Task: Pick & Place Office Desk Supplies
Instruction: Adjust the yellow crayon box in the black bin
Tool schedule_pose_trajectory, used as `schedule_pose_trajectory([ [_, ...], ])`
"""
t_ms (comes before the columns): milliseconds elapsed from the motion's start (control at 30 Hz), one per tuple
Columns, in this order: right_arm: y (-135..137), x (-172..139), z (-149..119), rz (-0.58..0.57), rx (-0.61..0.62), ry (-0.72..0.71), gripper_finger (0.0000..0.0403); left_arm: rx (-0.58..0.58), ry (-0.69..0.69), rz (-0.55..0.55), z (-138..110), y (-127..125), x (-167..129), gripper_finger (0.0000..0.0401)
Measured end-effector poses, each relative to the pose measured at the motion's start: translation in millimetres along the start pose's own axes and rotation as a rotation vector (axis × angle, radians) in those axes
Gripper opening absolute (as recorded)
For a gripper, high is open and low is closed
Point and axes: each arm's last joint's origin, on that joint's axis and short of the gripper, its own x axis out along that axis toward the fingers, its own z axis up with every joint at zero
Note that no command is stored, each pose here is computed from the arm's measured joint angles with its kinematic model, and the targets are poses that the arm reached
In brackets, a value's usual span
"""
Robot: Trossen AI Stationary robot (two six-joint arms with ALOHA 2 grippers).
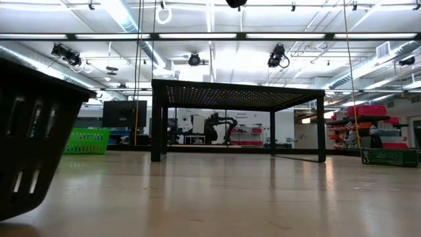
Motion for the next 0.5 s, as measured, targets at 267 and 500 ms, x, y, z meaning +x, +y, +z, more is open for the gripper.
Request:
schedule_pose_trajectory([
  [267, 1.1, -0.4, -1.2, -0.009, -0.031, 0.006, 0.0049, 0.017, 0.032, -0.029, -3.2, 0.1, 4.7, 0.0005],
  [500, 1.0, -0.3, -1.9, 0.008, -0.039, 0.018, 0.0006, -0.003, 0.021, -0.003, 1.1, 6.6, 7.7, 0.0003],
])
